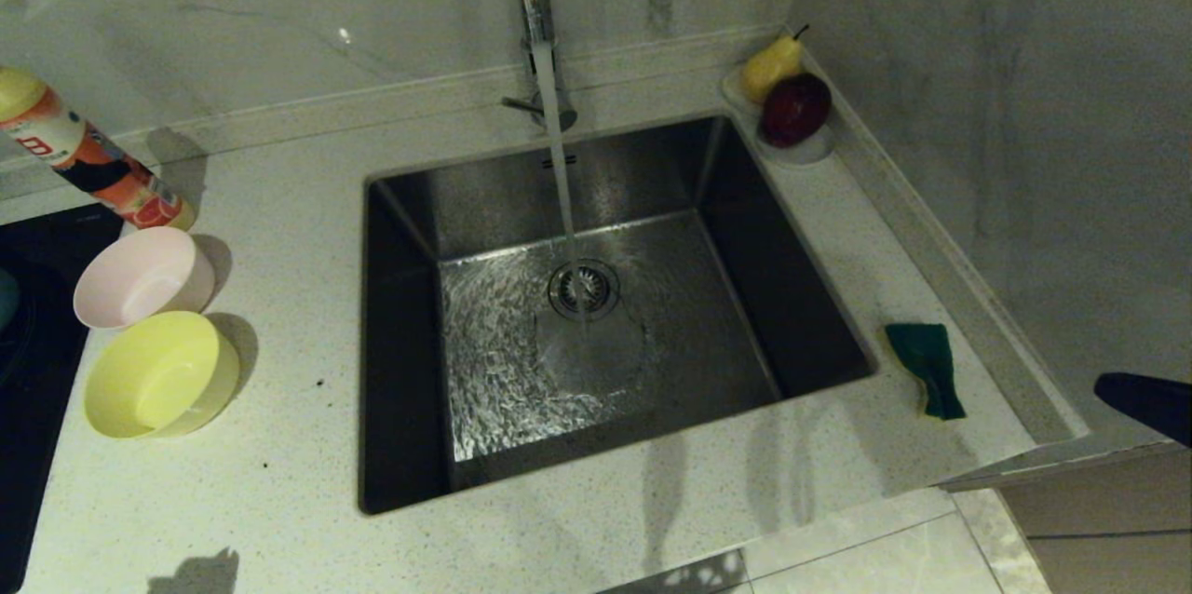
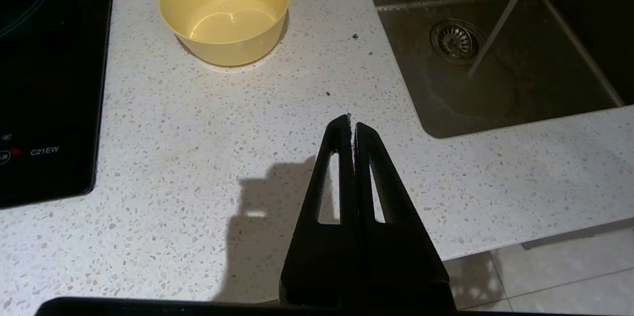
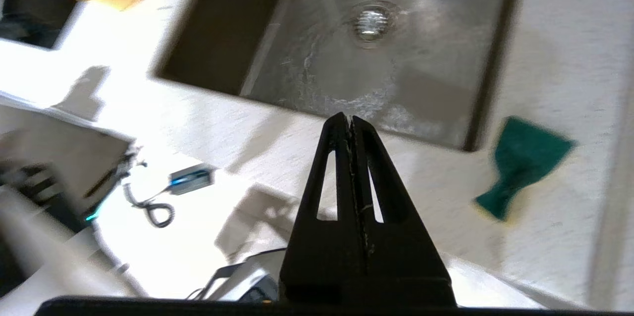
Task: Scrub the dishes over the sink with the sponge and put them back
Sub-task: Turn off the faucet
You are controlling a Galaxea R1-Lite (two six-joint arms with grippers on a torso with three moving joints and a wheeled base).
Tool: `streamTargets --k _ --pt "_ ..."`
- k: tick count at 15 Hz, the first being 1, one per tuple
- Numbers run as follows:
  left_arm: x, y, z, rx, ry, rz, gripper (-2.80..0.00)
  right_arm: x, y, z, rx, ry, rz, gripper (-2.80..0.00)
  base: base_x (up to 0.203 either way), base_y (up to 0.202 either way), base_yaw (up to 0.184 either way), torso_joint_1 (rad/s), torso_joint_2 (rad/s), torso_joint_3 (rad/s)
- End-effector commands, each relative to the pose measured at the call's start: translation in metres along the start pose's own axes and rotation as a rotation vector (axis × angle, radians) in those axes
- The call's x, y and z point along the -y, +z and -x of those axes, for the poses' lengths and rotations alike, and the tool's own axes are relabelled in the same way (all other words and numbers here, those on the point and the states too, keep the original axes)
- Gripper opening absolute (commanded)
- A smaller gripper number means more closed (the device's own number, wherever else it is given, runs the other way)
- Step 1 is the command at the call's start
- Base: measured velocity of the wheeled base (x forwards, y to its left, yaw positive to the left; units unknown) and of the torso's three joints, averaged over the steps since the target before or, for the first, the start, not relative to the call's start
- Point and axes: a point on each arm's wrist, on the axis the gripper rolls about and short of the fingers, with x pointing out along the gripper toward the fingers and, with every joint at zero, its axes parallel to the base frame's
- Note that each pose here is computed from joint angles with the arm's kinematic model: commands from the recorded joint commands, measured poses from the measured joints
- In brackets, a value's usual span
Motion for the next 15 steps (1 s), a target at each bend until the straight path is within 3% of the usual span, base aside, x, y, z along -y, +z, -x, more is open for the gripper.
streamTargets --k 1,4,9,13,15 --pt "0.000 -0.011 -0.002 -0.036 0.002 0.000 -2.80 -0.012 -0.009 0.029 0.056 0.016 0.027 -2.80 0.000 0.000 0.000 0.000 0.00 0.000" --pt "0.000 -0.011 -0.002 -0.037 0.002 0.000 -2.80 -0.026 -0.029 0.055 0.081 0.013 0.043 -2.80 0.000 0.000 0.000 0.000 0.00 0.000" --pt "0.000 -0.011 -0.002 -0.036 0.002 0.000 -2.80 -0.041 -0.070 0.076 0.090 -0.073 0.055 -2.80 0.000 0.000 0.000 0.000 0.00 0.000" --pt "0.000 -0.011 -0.002 -0.036 0.001 0.000 -2.80 -0.045 -0.109 0.083 0.100 -0.214 0.095 -2.80 0.000 0.000 0.000 0.000 0.00 0.000" --pt "0.000 -0.011 -0.002 -0.038 0.002 0.000 -2.80 -0.040 -0.131 0.082 0.062 -0.353 0.144 -2.80 0.000 0.000 0.000 0.000 0.00 0.000"
